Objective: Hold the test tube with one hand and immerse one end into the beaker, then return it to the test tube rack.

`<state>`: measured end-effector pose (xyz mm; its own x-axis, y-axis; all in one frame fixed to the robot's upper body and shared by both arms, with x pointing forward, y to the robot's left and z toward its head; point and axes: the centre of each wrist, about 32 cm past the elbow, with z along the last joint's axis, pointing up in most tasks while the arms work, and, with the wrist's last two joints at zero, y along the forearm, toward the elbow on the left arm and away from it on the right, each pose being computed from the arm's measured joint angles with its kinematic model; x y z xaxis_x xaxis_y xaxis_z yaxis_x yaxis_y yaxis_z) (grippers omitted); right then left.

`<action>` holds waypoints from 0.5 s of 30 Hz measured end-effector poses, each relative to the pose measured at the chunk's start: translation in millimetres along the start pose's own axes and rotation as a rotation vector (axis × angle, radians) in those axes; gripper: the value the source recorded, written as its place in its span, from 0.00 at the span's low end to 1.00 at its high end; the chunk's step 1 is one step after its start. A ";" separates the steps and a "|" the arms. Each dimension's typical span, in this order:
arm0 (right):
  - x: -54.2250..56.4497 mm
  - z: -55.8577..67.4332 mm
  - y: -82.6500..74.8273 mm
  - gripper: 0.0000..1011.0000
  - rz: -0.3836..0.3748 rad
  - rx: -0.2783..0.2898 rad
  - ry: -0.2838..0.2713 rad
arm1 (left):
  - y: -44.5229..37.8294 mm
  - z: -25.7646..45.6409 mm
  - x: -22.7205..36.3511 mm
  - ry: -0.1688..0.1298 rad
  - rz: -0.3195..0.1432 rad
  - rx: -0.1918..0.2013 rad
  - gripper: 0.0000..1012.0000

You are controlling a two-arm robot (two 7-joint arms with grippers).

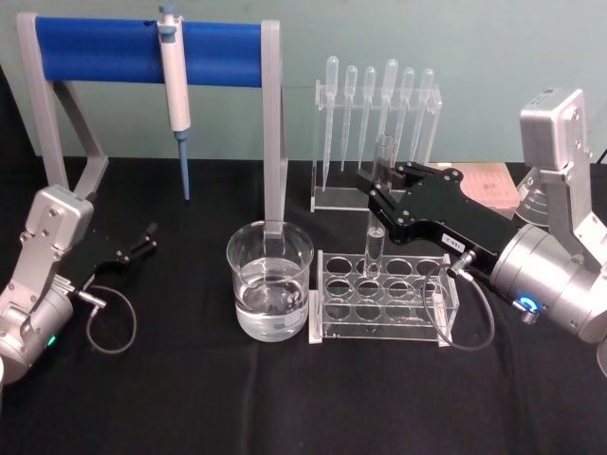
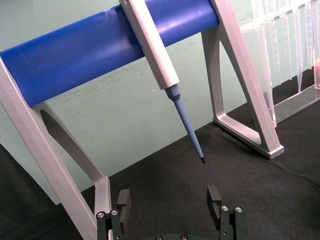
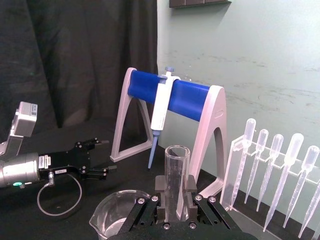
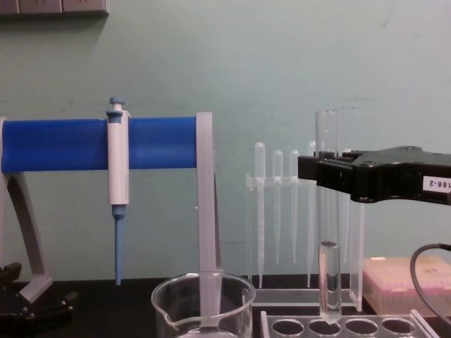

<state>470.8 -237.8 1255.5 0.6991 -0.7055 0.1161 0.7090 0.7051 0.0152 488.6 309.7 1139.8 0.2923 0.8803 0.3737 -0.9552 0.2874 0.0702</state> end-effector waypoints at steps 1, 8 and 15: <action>0.0 0.0 0.0 0.22 0.000 0.000 0.000 | 0.0 0.0 0.0 0.000 0.000 0.000 0.99; 0.0 0.0 0.0 0.22 0.000 0.000 0.000 | 0.0 0.0 0.0 0.000 0.000 0.000 0.99; 0.0 0.0 0.0 0.22 0.000 0.000 0.000 | 0.0 0.0 0.0 0.000 0.000 0.000 0.99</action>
<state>470.8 -237.8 1255.5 0.6991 -0.7055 0.1161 0.7090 0.7051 0.0152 488.6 309.7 1139.8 0.2922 0.8803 0.3737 -0.9553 0.2873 0.0702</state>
